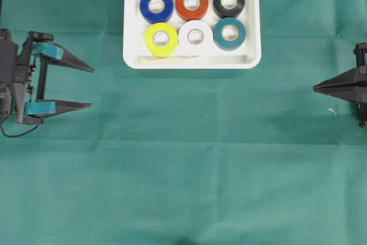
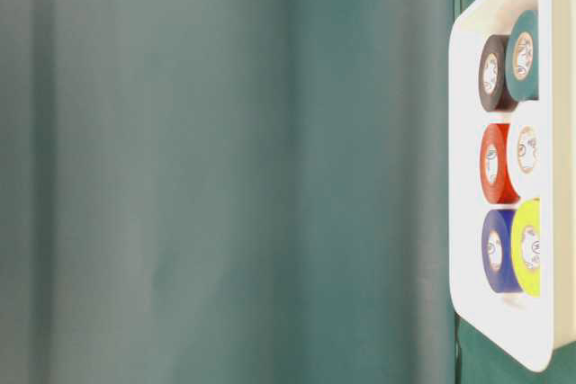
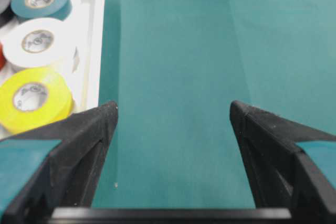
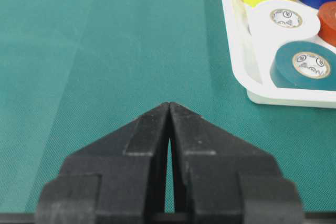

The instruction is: Put the tape into the white case with the left arm.

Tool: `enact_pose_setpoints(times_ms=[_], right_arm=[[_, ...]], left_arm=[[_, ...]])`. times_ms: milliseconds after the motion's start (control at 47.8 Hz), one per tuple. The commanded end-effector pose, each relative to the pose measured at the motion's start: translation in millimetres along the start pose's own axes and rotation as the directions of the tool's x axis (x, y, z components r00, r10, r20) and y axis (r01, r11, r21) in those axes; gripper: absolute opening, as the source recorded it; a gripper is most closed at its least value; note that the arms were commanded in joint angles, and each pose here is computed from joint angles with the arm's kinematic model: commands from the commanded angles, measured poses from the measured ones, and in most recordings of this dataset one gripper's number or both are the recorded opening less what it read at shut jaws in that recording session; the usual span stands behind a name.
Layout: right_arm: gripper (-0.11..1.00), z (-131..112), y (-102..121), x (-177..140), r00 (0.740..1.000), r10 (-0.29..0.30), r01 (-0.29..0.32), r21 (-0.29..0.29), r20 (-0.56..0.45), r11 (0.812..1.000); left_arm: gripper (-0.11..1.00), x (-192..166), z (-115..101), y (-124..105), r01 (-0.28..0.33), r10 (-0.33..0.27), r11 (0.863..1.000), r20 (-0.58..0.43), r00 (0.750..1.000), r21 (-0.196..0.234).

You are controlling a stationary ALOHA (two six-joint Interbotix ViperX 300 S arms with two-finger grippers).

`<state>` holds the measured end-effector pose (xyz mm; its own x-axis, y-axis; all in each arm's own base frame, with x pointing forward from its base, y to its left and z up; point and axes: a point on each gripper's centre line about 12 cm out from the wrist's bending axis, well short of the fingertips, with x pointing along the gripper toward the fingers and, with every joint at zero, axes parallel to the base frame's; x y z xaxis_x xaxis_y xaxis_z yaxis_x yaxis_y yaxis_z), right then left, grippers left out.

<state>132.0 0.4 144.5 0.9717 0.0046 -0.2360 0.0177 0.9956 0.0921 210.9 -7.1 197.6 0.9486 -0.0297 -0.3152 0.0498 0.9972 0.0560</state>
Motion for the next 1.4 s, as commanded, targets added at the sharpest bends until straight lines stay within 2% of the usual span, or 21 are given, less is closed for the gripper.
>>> enact_pose_setpoints(times_ms=[0,565,838,1382], right_arm=[[-0.09,4,0,1,1.0,0.001,-0.001,0.0,0.009,1.0],[-0.09,4,0,1,1.0,0.0,0.0,0.0,0.009,1.0],[-0.09,4,0,1,1.0,0.0,0.0,0.0,0.009,1.0],[-0.09,4,0,1,1.0,0.0,0.0,0.0,0.009,1.0]], left_arm=[[0.86,-5,2,0,0.001,-0.001,1.0,0.029,1.0,-0.001],[0.86,-41,-24,-2,0.003,-0.003,1.0,0.049,0.999,-0.001],[0.86,-49,-48,-2,-0.001,0.001,1.0,0.003,1.0,-0.004],[0.86,-54,-47,-2,-0.004,0.005,1.0,0.046,0.999,-0.004]])
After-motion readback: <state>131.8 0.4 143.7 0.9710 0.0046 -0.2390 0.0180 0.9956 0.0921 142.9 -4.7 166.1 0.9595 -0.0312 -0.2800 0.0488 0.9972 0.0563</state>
